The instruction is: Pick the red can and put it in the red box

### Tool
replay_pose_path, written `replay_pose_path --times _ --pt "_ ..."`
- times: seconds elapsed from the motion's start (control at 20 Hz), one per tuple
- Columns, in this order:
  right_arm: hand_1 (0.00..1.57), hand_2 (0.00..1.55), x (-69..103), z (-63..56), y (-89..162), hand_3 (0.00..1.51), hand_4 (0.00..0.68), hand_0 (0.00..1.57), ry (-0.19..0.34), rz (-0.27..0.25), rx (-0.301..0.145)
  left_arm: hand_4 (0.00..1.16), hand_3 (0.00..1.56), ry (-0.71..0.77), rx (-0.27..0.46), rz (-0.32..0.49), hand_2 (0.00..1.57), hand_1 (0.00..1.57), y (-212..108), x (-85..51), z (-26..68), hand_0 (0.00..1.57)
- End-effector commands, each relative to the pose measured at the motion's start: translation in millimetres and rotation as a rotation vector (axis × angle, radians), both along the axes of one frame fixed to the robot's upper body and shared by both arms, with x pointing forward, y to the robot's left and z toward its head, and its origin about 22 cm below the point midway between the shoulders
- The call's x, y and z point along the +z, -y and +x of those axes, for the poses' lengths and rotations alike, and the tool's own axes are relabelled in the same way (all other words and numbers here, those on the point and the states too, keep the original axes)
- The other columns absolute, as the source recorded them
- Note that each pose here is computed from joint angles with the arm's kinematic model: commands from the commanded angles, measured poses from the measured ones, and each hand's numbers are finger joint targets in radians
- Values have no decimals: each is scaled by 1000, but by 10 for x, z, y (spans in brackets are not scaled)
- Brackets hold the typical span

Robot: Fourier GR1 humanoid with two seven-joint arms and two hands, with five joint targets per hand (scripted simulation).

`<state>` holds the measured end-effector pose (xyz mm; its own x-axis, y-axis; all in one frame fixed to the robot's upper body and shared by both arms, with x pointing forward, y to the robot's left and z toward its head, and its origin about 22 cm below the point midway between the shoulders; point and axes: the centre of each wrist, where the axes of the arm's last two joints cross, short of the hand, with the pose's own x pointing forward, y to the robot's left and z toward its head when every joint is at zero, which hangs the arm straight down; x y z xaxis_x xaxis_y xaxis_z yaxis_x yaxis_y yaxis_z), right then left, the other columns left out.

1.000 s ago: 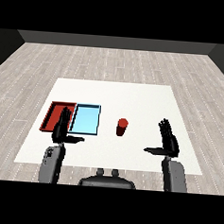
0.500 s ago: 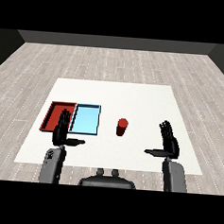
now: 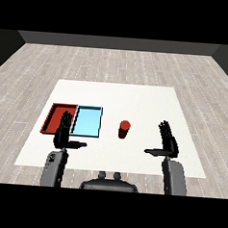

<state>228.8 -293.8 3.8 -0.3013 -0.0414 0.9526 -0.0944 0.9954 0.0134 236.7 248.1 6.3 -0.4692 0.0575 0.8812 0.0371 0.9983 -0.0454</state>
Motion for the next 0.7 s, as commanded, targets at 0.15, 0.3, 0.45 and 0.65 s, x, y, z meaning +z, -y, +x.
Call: replay_pose_path --times 0.15,0.3,0.45,0.65 --pt "0 0 -63 328 -256 0 0 0 -20 24 28 0 0 -4 -6 -1 0 0 -170 -49 -183 0" --pt "0 0 123 288 -253 0 0 0 -31 21 31 0 0 15 3 -18 0 0 221 17 78 0" --pt "0 0 59 496 -318 0 0 0 -61 43 33 0 0 3 18 -13 0 0 -221 -30 163 0" --pt "0 0 -77 382 -606 0 0 0 -97 102 50 0 0 0 11 -18 0 0 -151 -93 30 0"
